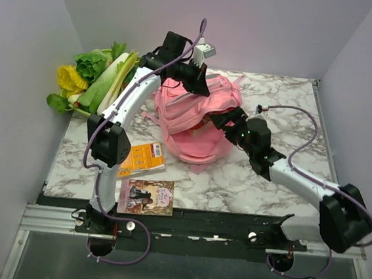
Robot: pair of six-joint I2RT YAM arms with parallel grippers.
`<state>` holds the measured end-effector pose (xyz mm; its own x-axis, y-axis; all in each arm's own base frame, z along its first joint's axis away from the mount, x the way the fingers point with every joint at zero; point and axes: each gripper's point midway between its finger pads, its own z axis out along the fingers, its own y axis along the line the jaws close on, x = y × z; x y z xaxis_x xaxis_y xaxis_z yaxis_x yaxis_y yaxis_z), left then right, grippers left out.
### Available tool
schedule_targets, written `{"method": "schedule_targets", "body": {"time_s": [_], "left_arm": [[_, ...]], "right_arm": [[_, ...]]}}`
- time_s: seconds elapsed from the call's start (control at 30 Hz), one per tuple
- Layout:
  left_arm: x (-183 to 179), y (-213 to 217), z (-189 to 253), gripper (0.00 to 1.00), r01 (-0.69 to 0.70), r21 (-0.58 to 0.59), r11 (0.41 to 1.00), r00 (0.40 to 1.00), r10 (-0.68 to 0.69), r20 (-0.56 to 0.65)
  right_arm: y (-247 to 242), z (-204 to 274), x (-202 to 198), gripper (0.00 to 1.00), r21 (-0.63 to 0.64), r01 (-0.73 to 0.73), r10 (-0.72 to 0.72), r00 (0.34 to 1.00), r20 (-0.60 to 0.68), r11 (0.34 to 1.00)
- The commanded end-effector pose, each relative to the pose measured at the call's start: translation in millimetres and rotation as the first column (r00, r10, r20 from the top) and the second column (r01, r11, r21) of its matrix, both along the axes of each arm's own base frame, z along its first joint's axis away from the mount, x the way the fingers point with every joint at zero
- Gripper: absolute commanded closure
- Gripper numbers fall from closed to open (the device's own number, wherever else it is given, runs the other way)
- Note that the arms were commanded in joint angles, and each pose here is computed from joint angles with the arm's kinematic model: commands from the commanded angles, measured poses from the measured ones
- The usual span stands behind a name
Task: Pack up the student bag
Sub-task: Place the book in the student bag, then pick up the book from the center of the board.
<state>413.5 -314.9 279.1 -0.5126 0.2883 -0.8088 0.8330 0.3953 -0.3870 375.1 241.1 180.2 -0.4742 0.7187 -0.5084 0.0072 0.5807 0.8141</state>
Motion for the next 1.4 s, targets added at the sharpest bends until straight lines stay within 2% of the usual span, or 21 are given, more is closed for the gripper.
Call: {"method": "schedule_targets", "body": {"time_s": [0.0, 0.13, 0.23, 0.3, 0.33, 0.4, 0.43, 0.47, 0.53, 0.57, 0.63, 0.7, 0.8, 0.83, 0.9, 1.0, 1.03, 1.1, 1.13, 1.2, 1.37], "left_arm": [[17.0, 5.4, 12.1, 1.0, 0.0, -0.022, 1.0, 0.996, 0.002, 0.084], [21.2, 5.8, 0.6, 1.0, -0.009, -0.004, 1.0, 0.997, 0.009, 0.071], [21.2, 6.0, -6.4, 1.0, -0.009, 0.002, 1.0, 0.998, 0.009, 0.062], [19.9, 5.9, -5.6, 1.0, -0.006, -0.002, 1.0, 0.998, 0.006, 0.062], [20.2, 5.5, -5.5, 1.0, -0.005, -0.004, 1.0, 0.998, 0.005, 0.063], [18.6, 5.0, -2.9, 1.0, 0.003, -0.008, 1.0, 0.998, -0.002, 0.062], [17.6, 4.7, -2.3, 1.0, 0.006, -0.011, 1.0, 0.998, -0.005, 0.059], [16.6, 4.9, -1.4, 1.0, 0.01, -0.011, 1.0, 0.998, -0.01, 0.06], [13.5, 5.4, -0.6, 1.0, 0.02, -0.011, 1.0, 0.998, -0.019, 0.058], [13.2, 6.3, 0.7, 1.0, 0.021, -0.011, 1.0, 0.998, -0.02, 0.063], [11.1, 6.2, 1.2, 1.0, 0.028, -0.013, 1.0, 0.998, -0.027, 0.057], [10.1, 5.9, 3.3, 1.0, 0.031, -0.017, 0.999, 0.998, -0.03, 0.058], [8.0, 4.7, 3.2, 1.0, 0.037, -0.026, 0.999, 0.998, -0.036, 0.043], [7.2, 4.2, 3.3, 1.0, 0.041, -0.03, 0.999, 0.998, -0.04, 0.04], [6.3, 3.9, 2.7, 1.0, 0.044, -0.033, 0.999, 0.998, -0.043, 0.035], [5.1, 3.7, 5.5, 1.0, 0.047, -0.038, 0.998, 0.998, -0.045, 0.04], [4.7, 3.6, 5.1, 1.0, 0.047, -0.039, 0.998, 0.998, -0.046, 0.037], [4.1, 3.5, 5.2, 1.0, 0.05, -0.04, 0.998, 0.998, -0.048, 0.034], [3.5, 3.8, 5.5, 1.0, 0.051, -0.039, 0.998, 0.998, -0.05, 0.036], [4.1, 4.1, 4.3, 1.0, 0.05, -0.036, 0.998, 0.998, -0.048, 0.038], [4.4, 3.7, 0.2, 1.0, 0.053, -0.034, 0.998, 0.998, -0.052, 0.031]], "right_arm": [[27.0, 6.1, -71.9, 0.0, -0.2, -0.257, 0.284, 0.951, 0.125, 0.946], [70.0, -5.9, -124.7, 0.0, -0.307, -0.425, 0.473, 0.875, 0.103, 0.852], [114.7, -36.1, -160.9, 0.0, -0.374, -0.6, 0.65, 0.76, 0.009, 0.707], [141.7, -39.4, -171.8, 0.0, -0.38, -0.667, 0.718, 0.696, -0.012, 0.641], [149.4, -62.7, -175.0, 0.0, -0.403, -0.692, 0.735, 0.675, -0.066, 0.6], [169.2, -63.3, -177.9, 0.01, -0.48, -0.695, 0.773, 0.632, -0.052, 0.536], [172.5, -82.1, -175.9, 0.01, -0.522, -0.69, 0.77, 0.631, -0.092, 0.502], [178.1, -85.9, -178.4, 0.01, -0.582, -0.681, 0.798, 0.596, -0.087, 0.445], [185.1, -85.5, -166.9, 0.01, -0.678, -0.611, 0.794, 0.604, -0.065, 0.409], [187.7, -93.9, -168.1, 0.01, -0.75, -0.573, 0.824, 0.563, -0.069, 0.329], [192.8, -91.3, -161.5, 0.02, -0.816, -0.51, 0.843, 0.535, -0.052, 0.273], [194.5, -97.6, -157.4, 0.03, -0.872, -0.456, 0.878, 0.474, -0.069, 0.177], [203.8, -103.2, -152.2, 0.04, -0.913, -0.394, 0.911, 0.406, -0.072, 0.103], [212.4, -97.0, -150.9, 0.04, -0.919, -0.381, 0.923, 0.382, -0.053, 0.105], [219.7, -105.3, -149.6, 0.04, -0.936, -0.348, 0.941, 0.329, -0.075, 0.047], [235.5, -104.3, -143.6, 0.04, -0.953, -0.303, 0.957, 0.282, -0.067, 0.022], [237.8, -117.8, -146.1, 0.05, -0.949, -0.316, 0.961, 0.257, -0.101, -0.016], [248.5, -113.9, -144.4, 0.05, -0.953, -0.302, 0.969, 0.226, -0.098, -0.026], [252.1, -121.2, -150.6, 0.05, -0.944, -0.327, 0.976, 0.189, -0.113, -0.046], [258.1, -121.1, -152.6, 0.06, -0.94, -0.337, 0.98, 0.169, -0.107, -0.045], [260.9, -138.9, -162.1, 0.08, -0.922, -0.375, 0.982, 0.111, -0.151, -0.099]]}}
